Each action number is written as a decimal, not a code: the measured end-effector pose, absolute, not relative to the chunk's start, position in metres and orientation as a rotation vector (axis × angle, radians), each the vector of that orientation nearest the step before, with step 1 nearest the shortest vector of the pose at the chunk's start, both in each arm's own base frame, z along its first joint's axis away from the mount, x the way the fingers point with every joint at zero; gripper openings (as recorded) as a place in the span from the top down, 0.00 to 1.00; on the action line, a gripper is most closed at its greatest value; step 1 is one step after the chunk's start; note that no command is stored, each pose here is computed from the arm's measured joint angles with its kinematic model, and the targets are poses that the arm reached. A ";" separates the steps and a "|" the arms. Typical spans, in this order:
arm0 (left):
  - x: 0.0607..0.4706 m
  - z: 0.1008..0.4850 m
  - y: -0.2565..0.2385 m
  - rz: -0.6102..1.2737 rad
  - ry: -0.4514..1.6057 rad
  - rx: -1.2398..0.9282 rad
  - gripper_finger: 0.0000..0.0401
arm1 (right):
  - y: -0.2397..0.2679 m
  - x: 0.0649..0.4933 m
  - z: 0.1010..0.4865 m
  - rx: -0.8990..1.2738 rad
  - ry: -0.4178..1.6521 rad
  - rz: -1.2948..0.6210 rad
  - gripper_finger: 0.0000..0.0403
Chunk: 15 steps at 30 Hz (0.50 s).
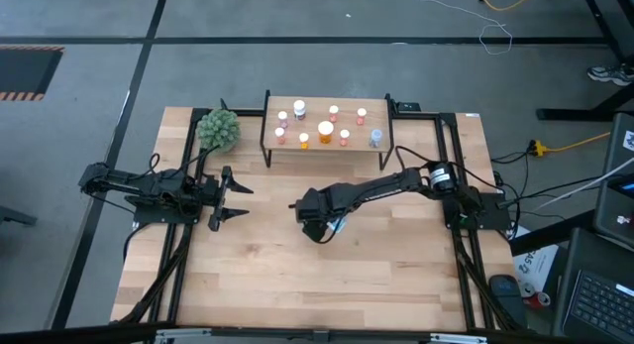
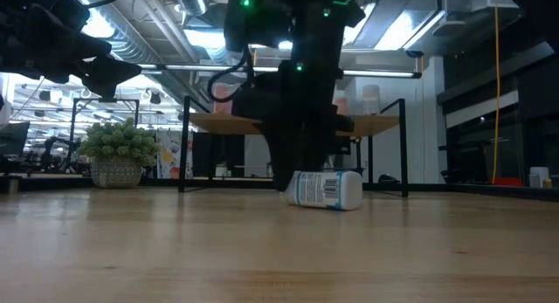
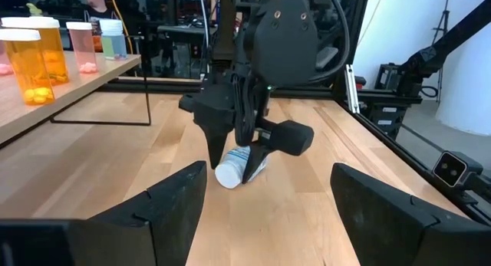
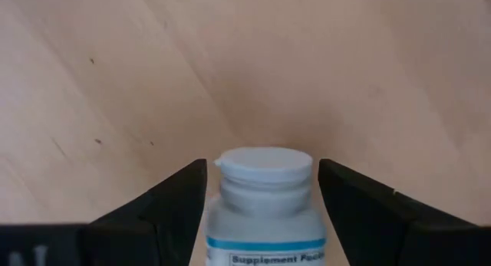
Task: Pick and place medicine bottles onto shelf by color
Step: Put the white medicine bottle on the shelf
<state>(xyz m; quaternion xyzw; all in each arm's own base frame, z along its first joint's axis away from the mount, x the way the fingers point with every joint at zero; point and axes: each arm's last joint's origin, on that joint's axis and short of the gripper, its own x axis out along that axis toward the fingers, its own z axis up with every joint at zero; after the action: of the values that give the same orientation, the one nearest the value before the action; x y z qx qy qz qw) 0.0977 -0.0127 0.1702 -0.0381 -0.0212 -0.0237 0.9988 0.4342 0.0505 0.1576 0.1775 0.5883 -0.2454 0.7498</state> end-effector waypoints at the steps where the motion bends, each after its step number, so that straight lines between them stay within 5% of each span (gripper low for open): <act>1: 0.098 0.170 -0.013 -0.048 -0.043 -0.076 0.32 | 0.050 0.434 0.156 0.391 1.298 -0.534 0.37; 10: 0.098 0.170 -0.013 -0.046 -0.042 -0.076 0.32 | 0.049 0.434 0.148 0.393 1.325 -0.535 0.37; 15: 0.098 0.170 -0.013 -0.040 -0.043 -0.076 0.32 | 0.048 0.434 0.148 0.398 1.323 -0.542 0.46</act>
<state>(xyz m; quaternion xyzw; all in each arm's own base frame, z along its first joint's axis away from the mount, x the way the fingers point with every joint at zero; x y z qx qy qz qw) 0.0977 -0.0125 0.1702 -0.0382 -0.0213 -0.0201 0.9988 0.4343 0.0482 0.1485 0.1812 0.6026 -0.2466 0.7371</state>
